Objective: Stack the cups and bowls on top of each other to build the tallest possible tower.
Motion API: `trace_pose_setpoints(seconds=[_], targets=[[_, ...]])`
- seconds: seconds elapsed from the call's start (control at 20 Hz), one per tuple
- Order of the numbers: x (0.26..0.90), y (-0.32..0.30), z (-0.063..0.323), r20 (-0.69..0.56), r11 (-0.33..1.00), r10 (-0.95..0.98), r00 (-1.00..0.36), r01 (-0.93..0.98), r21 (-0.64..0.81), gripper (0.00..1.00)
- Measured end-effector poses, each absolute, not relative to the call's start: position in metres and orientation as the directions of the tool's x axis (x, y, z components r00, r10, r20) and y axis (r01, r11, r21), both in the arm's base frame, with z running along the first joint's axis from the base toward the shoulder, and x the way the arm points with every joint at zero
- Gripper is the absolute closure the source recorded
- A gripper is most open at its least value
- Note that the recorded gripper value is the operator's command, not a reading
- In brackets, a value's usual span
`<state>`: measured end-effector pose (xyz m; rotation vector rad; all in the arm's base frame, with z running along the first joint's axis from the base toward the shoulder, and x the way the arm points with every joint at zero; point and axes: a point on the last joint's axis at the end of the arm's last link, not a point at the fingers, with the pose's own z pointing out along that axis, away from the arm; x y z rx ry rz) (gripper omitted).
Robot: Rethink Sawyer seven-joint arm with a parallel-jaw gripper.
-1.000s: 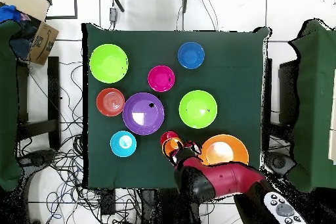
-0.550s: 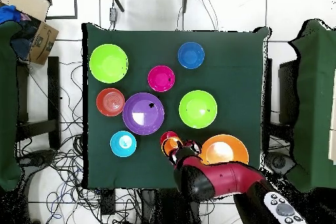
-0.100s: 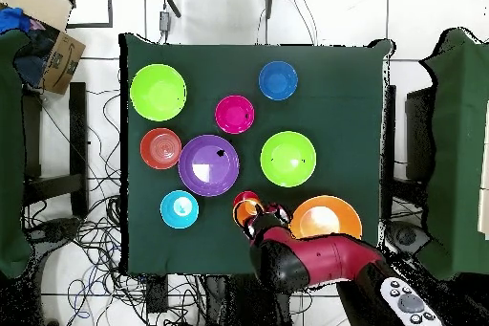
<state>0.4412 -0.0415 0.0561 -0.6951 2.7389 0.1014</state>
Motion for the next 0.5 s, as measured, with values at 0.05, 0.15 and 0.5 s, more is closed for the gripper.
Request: trace_pose_setpoints(seconds=[0.05, 0.15, 0.5], targets=[[0.4415, -0.0404, 0.0563, -0.317, 0.878, -0.456, -0.832, -0.478, -0.009, 1.00], [0.4425, -0.0369, 0.0568, -0.317, 0.876, -0.461, -0.829, -0.483, -0.010, 1.00], [0.4428, -0.0379, 0.0571, -0.317, 0.877, -0.458, -0.831, -0.480, -0.010, 1.00]])
